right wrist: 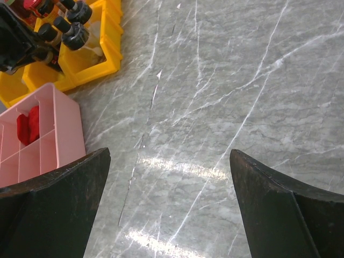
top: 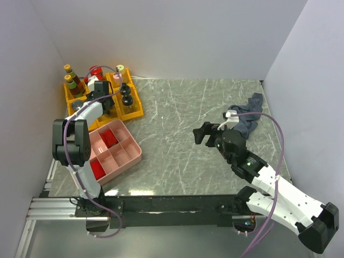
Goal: Organize the condiment bottles
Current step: Place the bottle in the storage box, then reset both arms
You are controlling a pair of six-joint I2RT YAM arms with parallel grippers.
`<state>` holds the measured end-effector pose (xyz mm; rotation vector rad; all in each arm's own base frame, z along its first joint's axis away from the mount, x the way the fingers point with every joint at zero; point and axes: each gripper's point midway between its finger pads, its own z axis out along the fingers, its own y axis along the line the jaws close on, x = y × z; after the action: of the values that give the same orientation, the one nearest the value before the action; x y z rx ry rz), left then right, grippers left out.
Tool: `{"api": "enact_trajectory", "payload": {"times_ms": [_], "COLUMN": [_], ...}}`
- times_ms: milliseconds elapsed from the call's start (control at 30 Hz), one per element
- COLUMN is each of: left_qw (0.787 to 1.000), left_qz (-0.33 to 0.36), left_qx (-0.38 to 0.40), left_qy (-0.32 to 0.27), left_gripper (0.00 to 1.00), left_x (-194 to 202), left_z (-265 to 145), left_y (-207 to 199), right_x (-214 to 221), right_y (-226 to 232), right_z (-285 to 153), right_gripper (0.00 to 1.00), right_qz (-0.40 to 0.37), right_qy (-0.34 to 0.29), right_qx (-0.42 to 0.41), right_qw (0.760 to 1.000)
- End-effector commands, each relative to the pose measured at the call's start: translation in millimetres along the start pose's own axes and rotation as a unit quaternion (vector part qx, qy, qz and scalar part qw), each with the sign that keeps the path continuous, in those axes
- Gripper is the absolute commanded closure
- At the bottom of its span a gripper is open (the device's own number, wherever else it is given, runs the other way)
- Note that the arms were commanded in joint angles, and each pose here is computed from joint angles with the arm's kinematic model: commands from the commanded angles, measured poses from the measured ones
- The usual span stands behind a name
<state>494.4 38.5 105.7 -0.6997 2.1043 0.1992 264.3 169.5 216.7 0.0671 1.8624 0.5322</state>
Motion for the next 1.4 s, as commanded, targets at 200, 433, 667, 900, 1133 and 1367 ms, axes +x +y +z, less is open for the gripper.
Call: {"api": "enact_trajectory", "payload": {"times_ms": [200, 433, 667, 900, 1133, 1367], "left_qw": [0.999, 0.994, 0.963, 0.886, 0.787, 0.748], "left_qz": [-0.03, -0.054, -0.076, 0.005, 0.037, 0.067], "left_qx": [0.019, 0.083, 0.249, 0.453, 0.607, 0.65], "left_qy": [-0.038, -0.055, -0.068, -0.099, -0.109, -0.117], "left_gripper": [0.2, 0.01, 0.01, 0.0, 0.01, 0.0], "left_x": [-42.1, -76.1, -84.5, -35.4, 16.3, 57.7], "left_z": [-28.0, -82.7, -167.4, -294.2, -380.0, -411.4], "left_y": [-5.9, -18.5, -58.2, -124.1, -126.7, -124.7], "right_x": [-9.0, -11.9, -30.2, -57.9, -76.1, -79.1], "right_y": [4.2, 13.4, 18.9, 44.4, 69.2, 78.0], "right_z": [1.8, 0.4, -6.2, -22.6, -40.8, -52.1], "right_gripper": [0.0, 0.0, 0.0, 0.0, 0.0, 0.0], "right_qz": [0.0, -0.002, 0.002, 0.006, 0.013, 0.01], "right_qy": [-0.017, -0.011, -0.006, -0.005, -0.014, -0.023], "right_qx": [-0.009, -0.028, -0.019, -0.063, -0.126, -0.162], "right_qw": [1.0, 1.0, 1.0, 0.998, 0.992, 0.986]}}
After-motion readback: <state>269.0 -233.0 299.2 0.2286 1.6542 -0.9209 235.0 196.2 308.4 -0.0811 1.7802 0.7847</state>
